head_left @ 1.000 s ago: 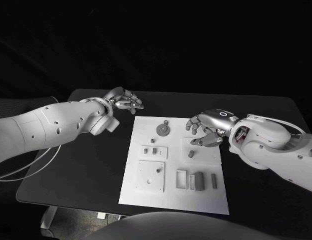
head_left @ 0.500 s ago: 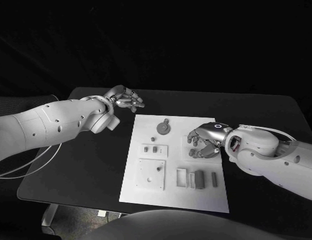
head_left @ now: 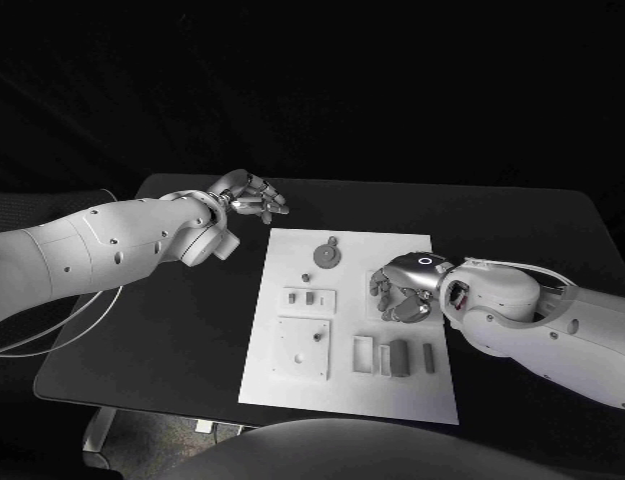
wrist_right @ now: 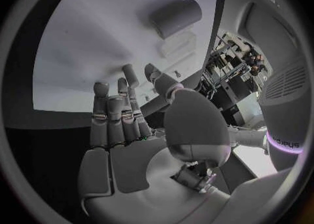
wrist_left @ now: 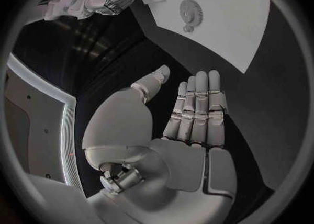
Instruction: Assemble the parts on the task board
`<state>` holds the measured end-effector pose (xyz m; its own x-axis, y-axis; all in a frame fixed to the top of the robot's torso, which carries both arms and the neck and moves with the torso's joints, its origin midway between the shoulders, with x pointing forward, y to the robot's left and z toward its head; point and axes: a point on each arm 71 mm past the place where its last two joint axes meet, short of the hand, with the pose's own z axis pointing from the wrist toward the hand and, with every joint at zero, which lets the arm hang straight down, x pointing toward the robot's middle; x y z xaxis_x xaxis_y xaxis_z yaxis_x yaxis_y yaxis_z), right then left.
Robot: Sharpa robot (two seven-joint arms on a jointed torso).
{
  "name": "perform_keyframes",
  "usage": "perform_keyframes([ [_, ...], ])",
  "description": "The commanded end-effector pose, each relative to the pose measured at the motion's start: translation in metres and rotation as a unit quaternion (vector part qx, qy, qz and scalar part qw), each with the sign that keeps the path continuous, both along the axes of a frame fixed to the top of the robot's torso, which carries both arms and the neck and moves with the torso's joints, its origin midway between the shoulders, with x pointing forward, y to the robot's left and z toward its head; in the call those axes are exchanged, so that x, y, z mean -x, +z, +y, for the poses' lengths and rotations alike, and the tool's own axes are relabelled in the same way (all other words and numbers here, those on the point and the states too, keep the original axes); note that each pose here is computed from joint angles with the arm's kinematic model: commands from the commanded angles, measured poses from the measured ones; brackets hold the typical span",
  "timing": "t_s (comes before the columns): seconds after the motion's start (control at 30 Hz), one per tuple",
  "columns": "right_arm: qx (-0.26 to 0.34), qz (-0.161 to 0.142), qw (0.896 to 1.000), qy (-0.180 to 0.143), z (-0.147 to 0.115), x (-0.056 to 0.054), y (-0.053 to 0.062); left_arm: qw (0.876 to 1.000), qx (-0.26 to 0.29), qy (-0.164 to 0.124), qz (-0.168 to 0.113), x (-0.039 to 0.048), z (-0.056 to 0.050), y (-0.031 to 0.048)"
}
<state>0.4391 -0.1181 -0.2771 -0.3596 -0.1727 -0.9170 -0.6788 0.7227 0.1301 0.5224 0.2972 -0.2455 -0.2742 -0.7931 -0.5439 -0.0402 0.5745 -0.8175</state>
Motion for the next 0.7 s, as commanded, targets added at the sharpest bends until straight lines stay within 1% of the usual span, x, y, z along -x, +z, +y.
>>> perform_keyframes([
  [0.03, 0.005, -0.015, 1.000, 0.008, 0.0016, -0.0001, 0.0005, 1.000, 0.001, -0.006, -0.005, -0.0004, -0.0018, 0.0015],
  [0.7, 0.011, -0.030, 0.999, 0.013, 0.0030, -0.0003, 0.0005, 1.000, 0.001, -0.006, -0.003, -0.0003, -0.0013, 0.0013],
])
